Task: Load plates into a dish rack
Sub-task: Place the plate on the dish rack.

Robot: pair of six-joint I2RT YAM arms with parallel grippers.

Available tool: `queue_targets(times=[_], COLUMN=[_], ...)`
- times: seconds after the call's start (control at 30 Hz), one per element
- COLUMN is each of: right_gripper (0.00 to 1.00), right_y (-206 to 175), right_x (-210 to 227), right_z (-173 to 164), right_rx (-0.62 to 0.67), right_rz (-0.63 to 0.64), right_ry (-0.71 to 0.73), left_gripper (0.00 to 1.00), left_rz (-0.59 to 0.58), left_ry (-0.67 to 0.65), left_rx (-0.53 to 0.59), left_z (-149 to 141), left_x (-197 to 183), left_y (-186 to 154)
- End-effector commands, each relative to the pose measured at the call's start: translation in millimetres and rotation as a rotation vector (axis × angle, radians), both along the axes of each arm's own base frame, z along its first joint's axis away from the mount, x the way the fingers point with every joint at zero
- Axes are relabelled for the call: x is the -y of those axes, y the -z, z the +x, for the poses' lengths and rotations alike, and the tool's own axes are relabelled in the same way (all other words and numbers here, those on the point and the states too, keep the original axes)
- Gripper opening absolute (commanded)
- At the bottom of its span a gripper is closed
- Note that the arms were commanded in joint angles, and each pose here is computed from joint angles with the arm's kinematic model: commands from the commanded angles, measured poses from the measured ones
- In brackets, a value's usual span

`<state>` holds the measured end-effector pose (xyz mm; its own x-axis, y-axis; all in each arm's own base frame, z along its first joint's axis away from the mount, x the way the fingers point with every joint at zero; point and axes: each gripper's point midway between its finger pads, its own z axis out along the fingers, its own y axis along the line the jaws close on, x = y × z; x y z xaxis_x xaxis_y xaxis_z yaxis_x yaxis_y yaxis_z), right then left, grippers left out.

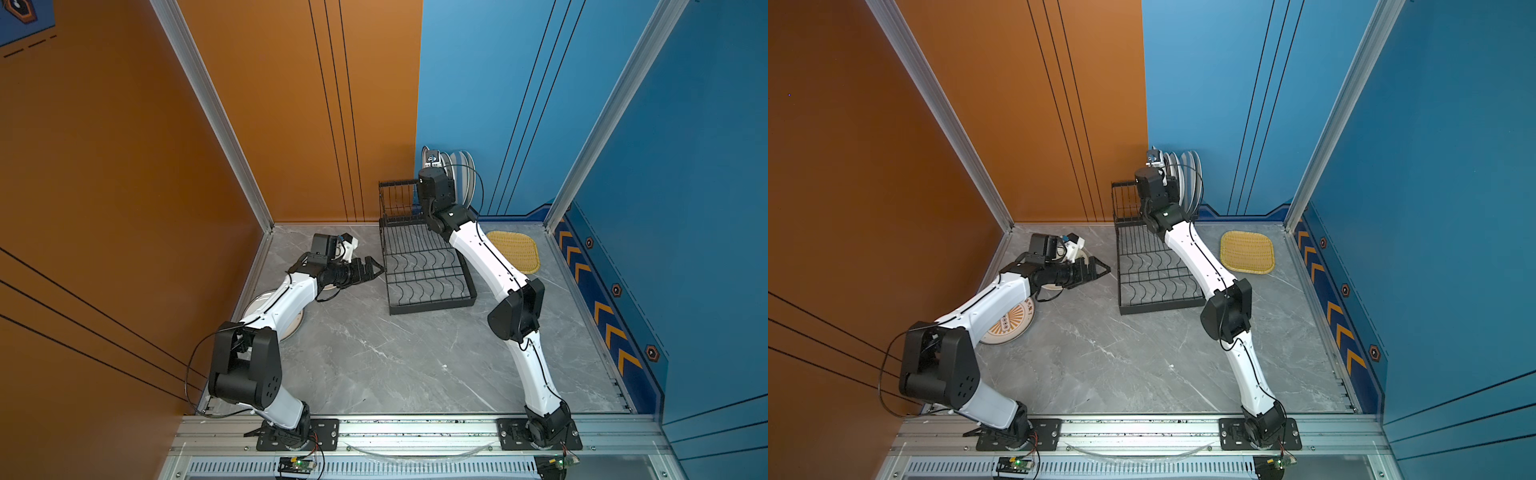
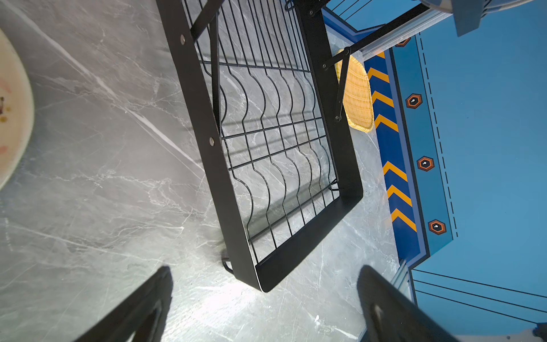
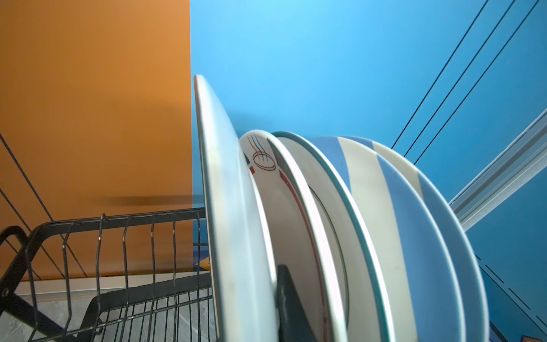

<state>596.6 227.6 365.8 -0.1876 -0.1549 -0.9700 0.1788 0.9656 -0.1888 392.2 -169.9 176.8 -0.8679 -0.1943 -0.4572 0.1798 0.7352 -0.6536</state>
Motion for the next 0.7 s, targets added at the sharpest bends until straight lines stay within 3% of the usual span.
queue_targets(times=[0.0, 0.2, 0.37, 0.67], right_gripper=[0.0, 0.02, 0.22, 0.33], right_y=[0.0, 10.6, 8.0, -12.0], right_x=[9.2, 12.5, 11.1, 10.5], right_z=[1.9, 4.2, 1.9, -13.1], right_rx=[0.007, -0.021, -0.025, -0.017], right_rz=[0.034, 0.038, 0.04, 0.036], right_ry=[0.028, 0.033, 0.021, 0.013], left_gripper=[0.98, 0.98, 0.98, 0.98], left_rz=[0.015, 0.017, 0.018, 0.02], left_ry=[-0.004, -0.01, -0.014, -0.019], left_rx=[0.004, 0.003, 0.006, 0.013], left_z=[-3.3, -5.5, -7.3, -12.3], left_x=[-2.1, -3.4, -4.2, -5.7], left_y=[-1.4, -1.1, -2.5, -4.7])
